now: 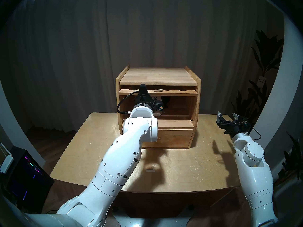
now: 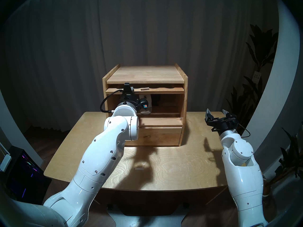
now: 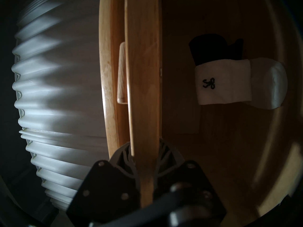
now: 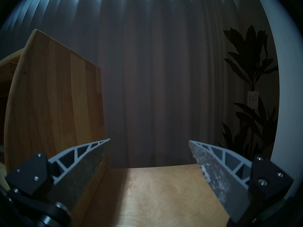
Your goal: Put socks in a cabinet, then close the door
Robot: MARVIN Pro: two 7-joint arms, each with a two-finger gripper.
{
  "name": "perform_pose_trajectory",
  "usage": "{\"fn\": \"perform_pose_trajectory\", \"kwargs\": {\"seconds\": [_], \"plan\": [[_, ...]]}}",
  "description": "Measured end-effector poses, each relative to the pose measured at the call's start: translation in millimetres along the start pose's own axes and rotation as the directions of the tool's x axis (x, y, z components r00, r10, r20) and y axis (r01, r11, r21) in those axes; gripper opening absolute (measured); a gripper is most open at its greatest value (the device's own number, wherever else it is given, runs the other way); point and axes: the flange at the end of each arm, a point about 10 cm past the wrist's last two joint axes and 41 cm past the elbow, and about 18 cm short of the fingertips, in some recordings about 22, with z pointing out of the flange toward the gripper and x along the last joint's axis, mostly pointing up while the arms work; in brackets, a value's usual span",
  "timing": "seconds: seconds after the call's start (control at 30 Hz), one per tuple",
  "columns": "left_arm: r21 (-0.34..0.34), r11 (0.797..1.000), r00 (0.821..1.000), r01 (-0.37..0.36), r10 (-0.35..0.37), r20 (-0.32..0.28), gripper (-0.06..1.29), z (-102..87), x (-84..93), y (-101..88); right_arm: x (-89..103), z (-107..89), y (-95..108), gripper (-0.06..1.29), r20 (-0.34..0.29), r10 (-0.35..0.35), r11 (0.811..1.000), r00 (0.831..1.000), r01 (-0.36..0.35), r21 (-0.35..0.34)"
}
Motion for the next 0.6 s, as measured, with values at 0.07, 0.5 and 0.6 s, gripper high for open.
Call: {"fn": "perform_pose_trajectory", "kwargs": {"seconds": [0.07, 0.5, 0.6], "plan": [[0.006, 1.000, 1.000, 0.001, -0.001, 0.005, 0.08, -2.6, -0.1, 1.5, 0.0, 0.0, 0, 1.25, 0.000, 0.000, 1.000, 1.000, 0.000, 0.000], [0.058, 0.998, 1.000, -0.014, 0.012, 0.024, 0.05, -3.4, 7.5, 12.3, 0.1, 0.0, 0, 1.25, 0.000, 0.000, 1.000, 1.000, 0.000, 0.000], [0.064, 0.998, 1.000, -0.008, 0.007, 0.023, 0.05, -4.8, 10.0, 13.5, 0.1, 0.0, 0, 1.25, 0.000, 0.000, 1.000, 1.000, 0.000, 0.000]]}}
